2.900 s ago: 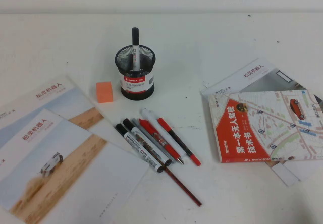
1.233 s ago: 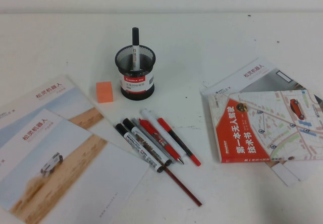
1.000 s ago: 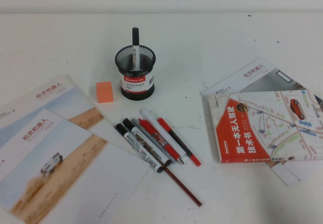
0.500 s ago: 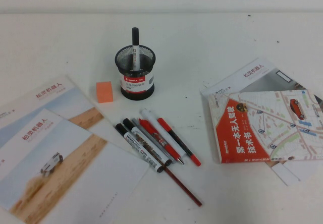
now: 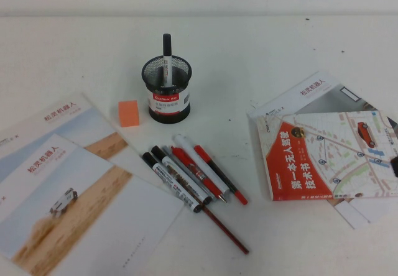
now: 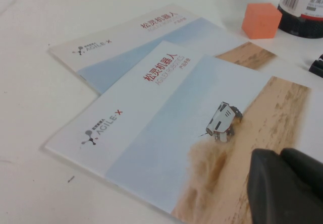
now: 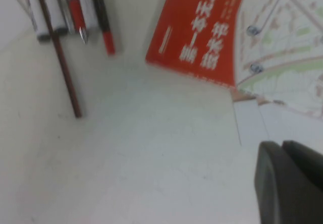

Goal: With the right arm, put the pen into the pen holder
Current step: Pick up the pen on the table

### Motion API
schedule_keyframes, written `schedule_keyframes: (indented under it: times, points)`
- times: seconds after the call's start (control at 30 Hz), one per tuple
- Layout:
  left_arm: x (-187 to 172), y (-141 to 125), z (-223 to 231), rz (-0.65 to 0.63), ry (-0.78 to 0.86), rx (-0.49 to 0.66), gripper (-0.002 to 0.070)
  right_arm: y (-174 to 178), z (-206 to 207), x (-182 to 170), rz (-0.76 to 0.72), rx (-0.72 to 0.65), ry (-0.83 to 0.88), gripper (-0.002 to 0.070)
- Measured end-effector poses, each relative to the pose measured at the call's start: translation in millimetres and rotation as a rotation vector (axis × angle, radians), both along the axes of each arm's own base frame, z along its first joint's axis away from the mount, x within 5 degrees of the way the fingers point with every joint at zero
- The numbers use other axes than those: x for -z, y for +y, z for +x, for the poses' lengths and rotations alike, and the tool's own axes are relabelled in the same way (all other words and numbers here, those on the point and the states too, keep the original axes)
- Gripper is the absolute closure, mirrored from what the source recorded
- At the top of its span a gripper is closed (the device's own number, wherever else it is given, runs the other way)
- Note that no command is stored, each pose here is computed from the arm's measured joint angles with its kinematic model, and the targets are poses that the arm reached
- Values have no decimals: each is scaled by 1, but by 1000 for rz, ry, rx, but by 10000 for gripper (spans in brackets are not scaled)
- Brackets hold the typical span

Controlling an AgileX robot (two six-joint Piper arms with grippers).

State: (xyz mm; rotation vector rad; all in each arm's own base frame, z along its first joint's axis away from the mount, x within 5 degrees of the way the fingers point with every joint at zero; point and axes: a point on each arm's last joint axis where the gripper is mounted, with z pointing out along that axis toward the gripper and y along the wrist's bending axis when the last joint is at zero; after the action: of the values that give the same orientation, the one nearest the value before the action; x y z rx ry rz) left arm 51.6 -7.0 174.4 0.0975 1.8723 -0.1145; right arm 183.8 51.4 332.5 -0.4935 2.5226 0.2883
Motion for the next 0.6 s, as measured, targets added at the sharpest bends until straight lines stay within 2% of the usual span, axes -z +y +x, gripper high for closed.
schedule_keyframes:
  times: [0.37,0.5,0.6]
  points:
    - [0,0,0,0,0,0,676,74,101,52,-221,-153,371,683]
    - [0,0,0,0,0,0,676,104,135,68,-257,-209,377,621]
    - [0,0,0,0,0,0,676,128,152,71,-272,-251,348,522]
